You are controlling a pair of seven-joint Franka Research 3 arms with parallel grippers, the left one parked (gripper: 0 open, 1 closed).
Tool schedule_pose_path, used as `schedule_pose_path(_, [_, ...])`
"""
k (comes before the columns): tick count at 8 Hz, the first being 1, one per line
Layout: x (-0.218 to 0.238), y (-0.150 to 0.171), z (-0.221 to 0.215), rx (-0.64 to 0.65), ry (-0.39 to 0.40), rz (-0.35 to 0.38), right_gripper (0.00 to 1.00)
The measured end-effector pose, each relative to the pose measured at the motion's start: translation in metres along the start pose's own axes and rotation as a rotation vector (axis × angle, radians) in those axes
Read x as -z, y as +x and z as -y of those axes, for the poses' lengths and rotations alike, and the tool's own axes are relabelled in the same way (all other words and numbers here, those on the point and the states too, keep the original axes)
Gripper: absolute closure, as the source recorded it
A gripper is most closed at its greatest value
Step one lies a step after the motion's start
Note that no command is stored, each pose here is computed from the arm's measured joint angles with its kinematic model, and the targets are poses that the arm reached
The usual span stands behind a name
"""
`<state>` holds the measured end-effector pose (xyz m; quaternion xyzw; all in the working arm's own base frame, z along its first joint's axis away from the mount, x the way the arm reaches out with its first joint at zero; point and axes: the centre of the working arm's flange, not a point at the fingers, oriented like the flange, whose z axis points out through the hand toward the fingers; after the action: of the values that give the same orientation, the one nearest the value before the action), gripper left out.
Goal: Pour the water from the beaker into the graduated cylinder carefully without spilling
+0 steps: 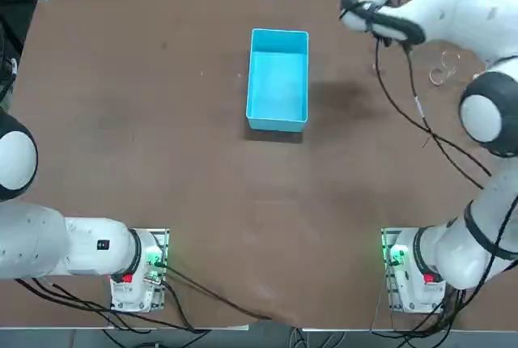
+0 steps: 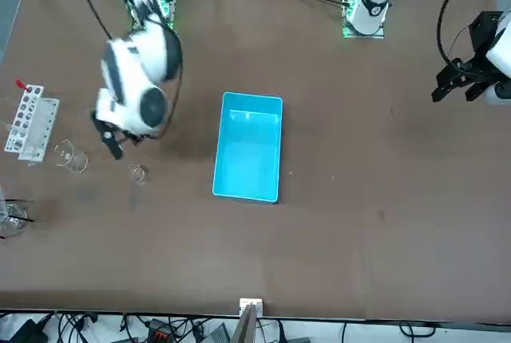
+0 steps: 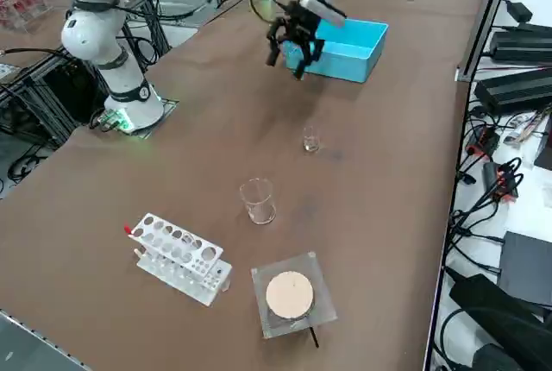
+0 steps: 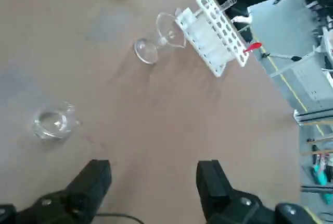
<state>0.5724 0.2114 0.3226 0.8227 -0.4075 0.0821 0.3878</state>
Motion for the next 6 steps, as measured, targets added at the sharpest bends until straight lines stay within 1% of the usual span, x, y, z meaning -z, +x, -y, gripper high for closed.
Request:
schedule_pose_path(2, [-0.026,-0.051,0.054,-0.178,0.051,-0.134,0.01])
schedule_pose_path(3, [-0.044,-0.067,0.075,-0.262,0.065,-0.191,0.01])
schedule_pose_path(5, [-0.074,-0.079,0.108,-0.410,0.081,-0.270,0.01])
schedule_pose_path(6, [-0.082,-0.080,0.121,-0.467,0.093,-0.292,0.01])
